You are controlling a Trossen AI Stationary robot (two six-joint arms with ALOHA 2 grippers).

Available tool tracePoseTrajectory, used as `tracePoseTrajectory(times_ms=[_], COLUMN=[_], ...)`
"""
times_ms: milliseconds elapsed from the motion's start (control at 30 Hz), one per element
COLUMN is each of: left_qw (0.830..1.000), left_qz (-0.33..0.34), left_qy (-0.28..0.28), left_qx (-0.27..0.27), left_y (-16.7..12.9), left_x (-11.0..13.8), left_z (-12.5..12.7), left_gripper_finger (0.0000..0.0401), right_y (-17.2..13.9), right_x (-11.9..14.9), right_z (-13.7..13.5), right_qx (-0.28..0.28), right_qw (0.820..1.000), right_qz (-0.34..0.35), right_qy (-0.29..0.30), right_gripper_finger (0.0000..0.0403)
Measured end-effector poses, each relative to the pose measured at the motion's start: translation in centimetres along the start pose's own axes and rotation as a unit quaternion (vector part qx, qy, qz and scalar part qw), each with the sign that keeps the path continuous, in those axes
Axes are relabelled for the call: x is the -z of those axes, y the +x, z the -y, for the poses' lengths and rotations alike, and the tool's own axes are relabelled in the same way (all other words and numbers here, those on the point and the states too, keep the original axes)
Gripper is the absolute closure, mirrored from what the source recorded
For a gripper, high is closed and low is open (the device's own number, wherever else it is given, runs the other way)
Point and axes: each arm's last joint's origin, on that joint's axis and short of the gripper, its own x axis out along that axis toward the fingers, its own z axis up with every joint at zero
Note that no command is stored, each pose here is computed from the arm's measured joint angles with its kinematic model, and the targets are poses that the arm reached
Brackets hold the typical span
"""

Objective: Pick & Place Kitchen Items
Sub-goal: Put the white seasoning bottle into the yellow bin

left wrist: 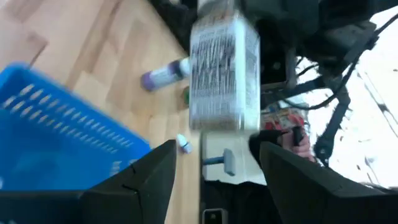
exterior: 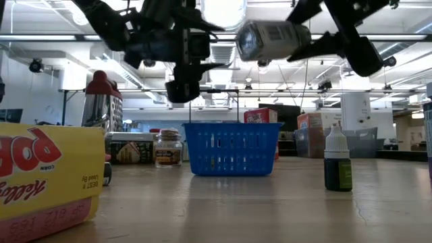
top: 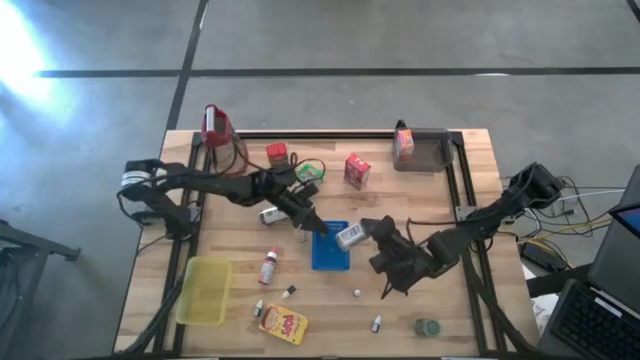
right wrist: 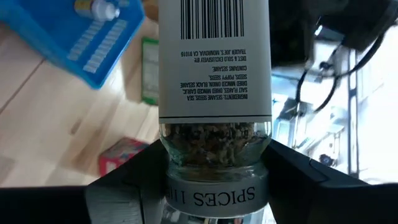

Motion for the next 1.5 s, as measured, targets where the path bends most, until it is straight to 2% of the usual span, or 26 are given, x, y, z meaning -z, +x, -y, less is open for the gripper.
tracePoseTrajectory(times_ms=[300,733,1100,1500], left_qw=[0.997,0.993,0.989,0.985], left_qz=[-0.047,-0.084,-0.109,-0.123], left_qy=[0.022,0.002,0.013,0.025], left_qx=[0.051,0.078,0.103,0.118], left_y=[1.6,3.2,4.1,4.4], left_x=[-1.8,-3.1,-2.7,-2.3], left_z=[0.7,0.7,2.3,2.9], left_gripper_finger=[0.0129,0.0126,0.0126,0.0126], right_y=[-0.5,-0.6,-0.6,-0.6], right_x=[-0.9,-1.2,-1.4,-2.1], right_z=[1.9,2.9,3.1,4.2], right_qx=[0.013,0.018,0.024,0.052], right_qw=[1.0,0.999,0.999,0.997], right_qz=[0.013,0.02,0.023,0.046], right_qy=[-0.007,-0.021,-0.022,-0.029], right_gripper_finger=[0.0203,0.0201,0.0202,0.0201])
